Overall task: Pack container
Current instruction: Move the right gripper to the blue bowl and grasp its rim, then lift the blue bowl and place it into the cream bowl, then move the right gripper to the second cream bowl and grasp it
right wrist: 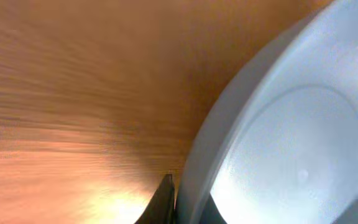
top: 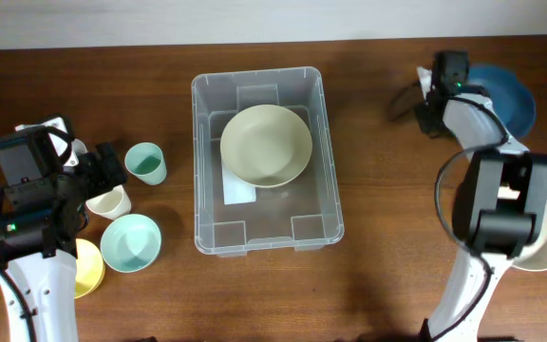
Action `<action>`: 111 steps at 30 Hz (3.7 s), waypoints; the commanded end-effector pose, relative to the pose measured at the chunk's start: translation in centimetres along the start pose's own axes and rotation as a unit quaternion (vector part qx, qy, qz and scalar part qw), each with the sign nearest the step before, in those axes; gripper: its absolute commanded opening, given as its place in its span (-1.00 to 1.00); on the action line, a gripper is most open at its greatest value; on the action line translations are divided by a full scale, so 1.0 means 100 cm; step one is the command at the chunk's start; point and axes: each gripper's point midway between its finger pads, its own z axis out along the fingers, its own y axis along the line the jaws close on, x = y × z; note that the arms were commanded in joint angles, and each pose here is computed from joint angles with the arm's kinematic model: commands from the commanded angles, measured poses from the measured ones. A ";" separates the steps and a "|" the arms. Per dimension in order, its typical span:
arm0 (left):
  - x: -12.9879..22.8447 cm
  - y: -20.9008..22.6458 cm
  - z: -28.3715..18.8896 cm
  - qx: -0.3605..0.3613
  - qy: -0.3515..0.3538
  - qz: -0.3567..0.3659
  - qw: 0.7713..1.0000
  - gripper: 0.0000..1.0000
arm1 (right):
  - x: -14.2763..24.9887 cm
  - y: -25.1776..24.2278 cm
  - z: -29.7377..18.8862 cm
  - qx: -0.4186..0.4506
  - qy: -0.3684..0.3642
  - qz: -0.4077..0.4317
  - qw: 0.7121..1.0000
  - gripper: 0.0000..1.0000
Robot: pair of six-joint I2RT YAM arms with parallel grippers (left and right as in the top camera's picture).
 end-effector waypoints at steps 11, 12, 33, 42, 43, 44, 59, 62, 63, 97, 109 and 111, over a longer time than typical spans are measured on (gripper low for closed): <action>-0.007 -0.002 -0.003 0.006 -0.008 -0.007 1.000 0.91 | -0.108 0.199 -0.301 -0.064 -0.298 -0.320 0.897 -0.92; -0.007 -0.002 -0.003 0.006 -0.008 -0.007 1.000 0.91 | -0.102 0.225 -0.309 -0.083 -0.303 -0.345 0.885 -0.92; -0.007 -0.002 -0.003 0.006 -0.008 -0.007 1.000 0.92 | -0.037 0.371 -0.255 -0.202 -0.205 -0.427 0.857 -0.28; -0.008 -0.002 -0.003 0.006 -0.008 -0.007 1.000 0.92 | -0.091 0.253 -0.321 -0.092 -0.266 -0.195 0.940 -0.32; -0.008 -0.002 -0.003 0.006 -0.008 -0.007 1.000 0.92 | -0.094 0.228 -0.325 -0.083 -0.265 -0.137 0.951 -0.31; -0.008 -0.002 -0.003 0.006 -0.008 -0.007 1.000 0.92 | -0.094 0.204 -0.325 -0.079 -0.260 -0.086 0.959 -0.29; -0.008 -0.001 -0.003 0.005 -0.008 -0.007 1.000 0.92 | 0.081 -0.037 -0.155 0.018 0.128 0.383 0.915 0.16; -0.008 -0.001 -0.003 0.005 -0.008 -0.007 1.000 0.92 | 0.113 -0.045 -0.124 0.024 0.187 0.398 0.898 0.17; -0.008 -0.001 -0.003 0.005 -0.008 -0.007 1.000 0.92 | 0.127 -0.046 -0.112 0.027 0.209 0.403 0.891 0.17; -0.008 -0.001 -0.003 0.005 -0.008 -0.007 1.000 0.92 | 0.209 -0.009 -0.014 0.012 0.248 0.410 0.878 -0.92; -0.007 -0.001 -0.003 0.005 -0.008 -0.007 1.000 0.99 | -0.027 0.040 -0.182 -0.126 -0.067 0.096 0.985 -0.93; -0.007 -0.001 -0.003 0.005 -0.008 -0.007 1.000 0.99 | -0.064 0.085 -0.234 -0.143 -0.135 -0.014 0.980 -0.92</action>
